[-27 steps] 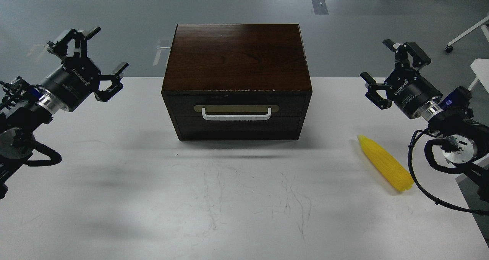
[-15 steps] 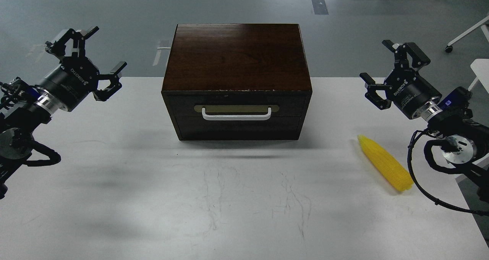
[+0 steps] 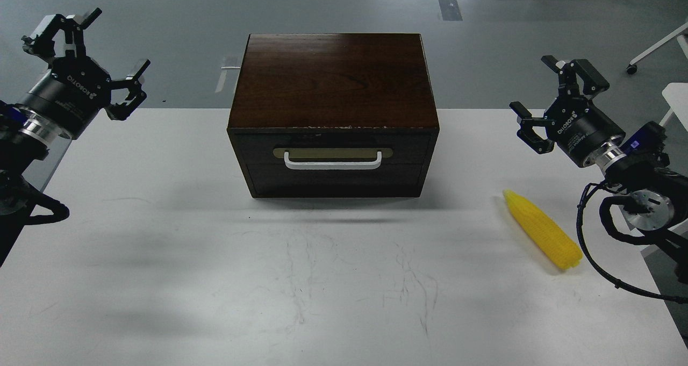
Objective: Put corn in drawer with both arms
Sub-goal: 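Move the left gripper toward the drawer's white handle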
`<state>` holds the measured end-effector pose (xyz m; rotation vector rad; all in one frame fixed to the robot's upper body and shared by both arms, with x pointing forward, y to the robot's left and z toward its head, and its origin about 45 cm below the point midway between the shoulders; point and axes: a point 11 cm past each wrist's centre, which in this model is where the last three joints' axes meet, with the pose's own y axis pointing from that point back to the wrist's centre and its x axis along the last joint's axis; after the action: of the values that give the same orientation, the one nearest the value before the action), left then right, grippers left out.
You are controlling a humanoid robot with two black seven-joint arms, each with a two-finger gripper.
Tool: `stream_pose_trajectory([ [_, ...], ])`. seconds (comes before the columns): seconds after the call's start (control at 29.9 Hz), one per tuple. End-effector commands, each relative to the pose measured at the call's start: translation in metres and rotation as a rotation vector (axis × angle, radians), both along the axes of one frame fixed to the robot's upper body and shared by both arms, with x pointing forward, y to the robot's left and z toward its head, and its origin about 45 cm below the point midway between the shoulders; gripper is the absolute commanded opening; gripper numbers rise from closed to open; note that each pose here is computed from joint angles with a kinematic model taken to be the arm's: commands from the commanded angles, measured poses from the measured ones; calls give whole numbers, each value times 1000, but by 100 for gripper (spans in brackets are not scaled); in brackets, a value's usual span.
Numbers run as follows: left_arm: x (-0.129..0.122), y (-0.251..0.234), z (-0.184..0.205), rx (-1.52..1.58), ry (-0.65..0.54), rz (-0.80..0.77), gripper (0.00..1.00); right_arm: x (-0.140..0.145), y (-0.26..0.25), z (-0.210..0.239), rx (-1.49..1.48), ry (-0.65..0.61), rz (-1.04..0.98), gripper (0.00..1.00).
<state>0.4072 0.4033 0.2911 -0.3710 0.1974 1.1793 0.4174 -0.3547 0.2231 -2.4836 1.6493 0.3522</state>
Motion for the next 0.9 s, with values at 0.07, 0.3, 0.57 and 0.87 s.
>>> stream_pose_trajectory([
  [0.07,0,-2,-1,10,-1,-6,99,0,-2,1,-3,-1,-3,100],
  [0.3,-2,-49,34,269,-118,-205,98,-1,-3,-1,-5,1,-7,100],
  [0.57,3,-141,100,696,-439,-456,99,-1,-4,0,-6,1,-8,100],
  [0.87,-23,-249,140,1263,-922,-693,99,-1,-4,-1,-8,2,-8,100],
])
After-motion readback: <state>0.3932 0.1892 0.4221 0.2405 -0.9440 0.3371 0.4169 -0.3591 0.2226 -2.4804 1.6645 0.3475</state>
